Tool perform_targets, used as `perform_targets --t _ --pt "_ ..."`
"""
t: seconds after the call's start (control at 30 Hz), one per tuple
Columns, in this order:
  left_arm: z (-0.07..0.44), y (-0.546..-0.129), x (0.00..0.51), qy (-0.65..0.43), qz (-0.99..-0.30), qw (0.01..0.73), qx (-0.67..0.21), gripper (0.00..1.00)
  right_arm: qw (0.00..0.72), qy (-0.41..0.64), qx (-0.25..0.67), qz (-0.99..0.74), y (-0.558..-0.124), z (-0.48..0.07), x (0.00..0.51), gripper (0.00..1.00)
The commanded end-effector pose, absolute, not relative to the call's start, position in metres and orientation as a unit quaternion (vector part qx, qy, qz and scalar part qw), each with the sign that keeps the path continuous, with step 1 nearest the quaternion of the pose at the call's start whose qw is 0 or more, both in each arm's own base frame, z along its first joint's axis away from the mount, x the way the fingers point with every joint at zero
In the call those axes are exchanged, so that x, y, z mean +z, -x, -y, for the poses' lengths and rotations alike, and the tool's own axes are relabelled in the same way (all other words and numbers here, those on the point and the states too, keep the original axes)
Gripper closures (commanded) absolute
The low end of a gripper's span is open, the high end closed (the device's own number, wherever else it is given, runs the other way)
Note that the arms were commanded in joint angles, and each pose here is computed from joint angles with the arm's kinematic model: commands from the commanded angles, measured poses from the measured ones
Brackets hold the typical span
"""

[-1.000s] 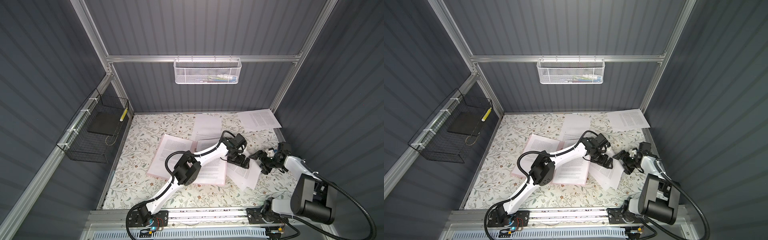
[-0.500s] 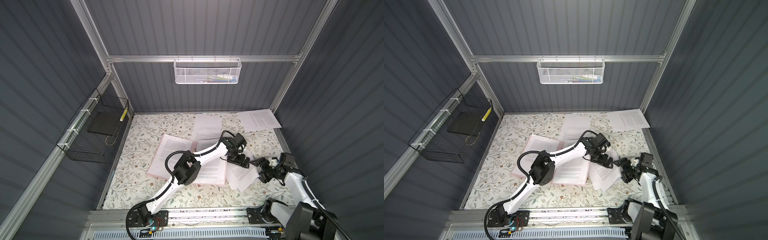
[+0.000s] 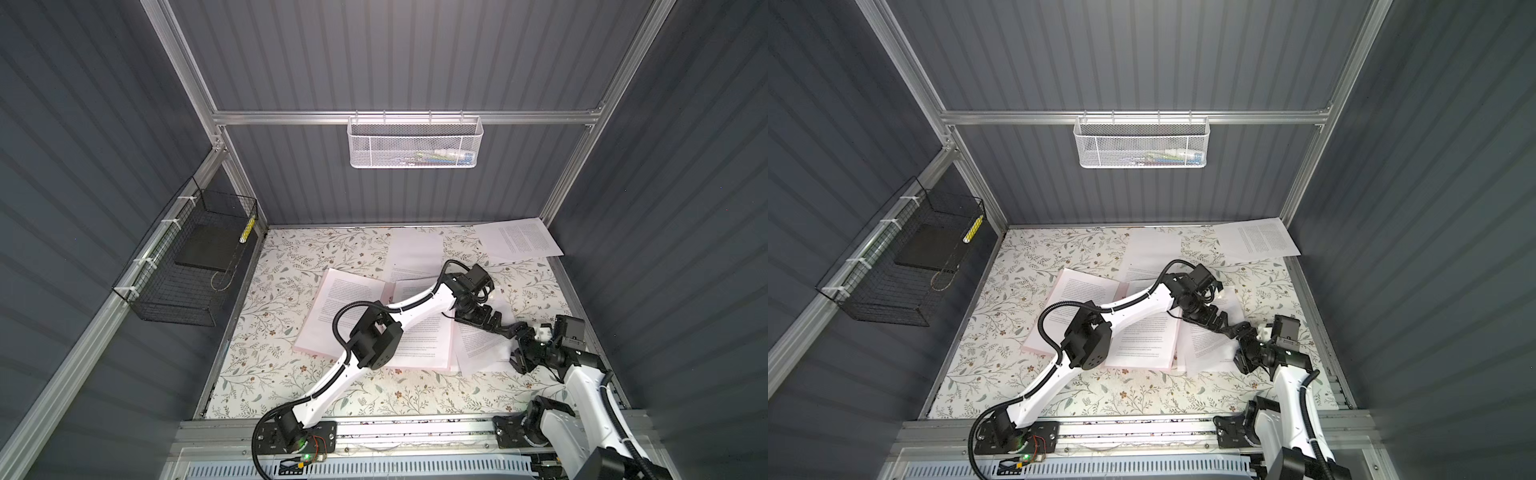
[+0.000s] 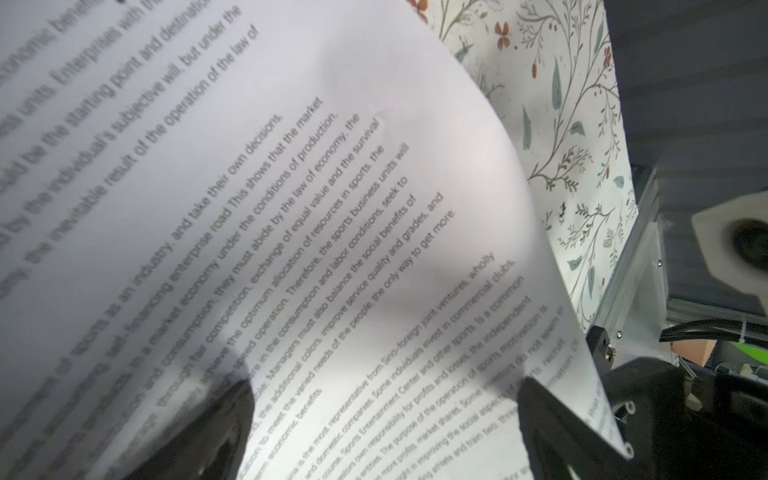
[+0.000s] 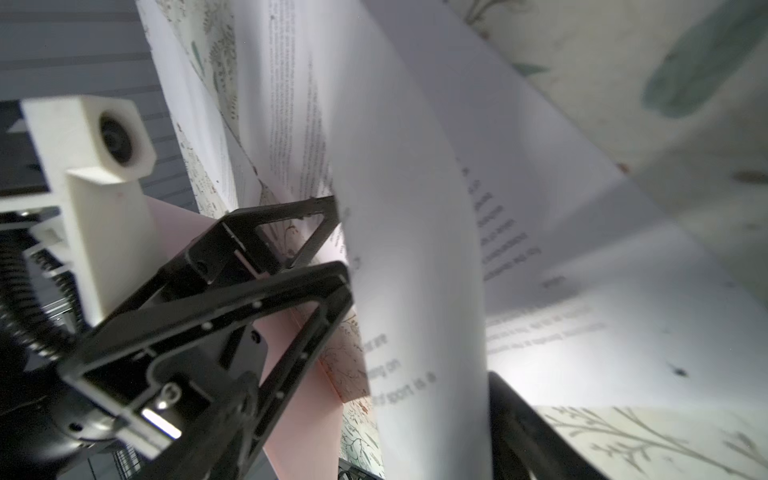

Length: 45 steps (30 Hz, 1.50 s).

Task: Put the files into the folder

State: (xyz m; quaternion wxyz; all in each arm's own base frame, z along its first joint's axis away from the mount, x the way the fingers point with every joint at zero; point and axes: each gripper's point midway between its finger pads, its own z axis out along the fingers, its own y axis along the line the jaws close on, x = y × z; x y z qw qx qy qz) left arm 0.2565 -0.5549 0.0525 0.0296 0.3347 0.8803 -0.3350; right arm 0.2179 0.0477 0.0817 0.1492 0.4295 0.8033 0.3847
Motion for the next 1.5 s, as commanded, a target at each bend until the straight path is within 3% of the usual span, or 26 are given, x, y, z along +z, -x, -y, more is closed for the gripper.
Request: perform_targets --t 0.0,0.27,0.4,0.6,1.0,1.23,1.47 --pt "0.533 -0.245 -0.020 -0.306 -0.909 -0.038 -0.281 0.00 0.194 -0.399 0.404 -0.800 -0.231 -0.049 0.098 0.15" --pt "0.528 -0.239 -0.018 -0.317 -0.904 -0.042 -0.284 0.00 0.272 -0.310 0.375 -0.830 -0.282 -0.027 0.107 0.11" --pt "0.528 -0.238 -0.016 -0.322 -0.901 -0.040 -0.288 0.00 0.274 -0.289 0.348 -0.849 -0.305 -0.014 0.101 0.12" --pt "0.530 -0.236 -0.013 -0.326 -0.897 -0.041 -0.296 0.00 0.293 -0.245 0.383 -0.841 -0.331 -0.019 0.110 0.14" --pt "0.530 -0.237 -0.023 -0.315 -0.902 -0.048 -0.290 0.00 0.278 -0.302 0.403 -0.818 -0.265 -0.042 0.109 0.17" --pt "0.530 -0.238 -0.026 -0.312 -0.904 -0.049 -0.289 0.00 0.252 -0.330 0.398 -0.818 -0.255 -0.045 0.093 0.20" --pt "0.527 -0.238 -0.026 -0.312 -0.906 -0.049 -0.283 0.00 0.257 -0.398 0.310 -0.824 -0.235 -0.020 0.077 0.32"
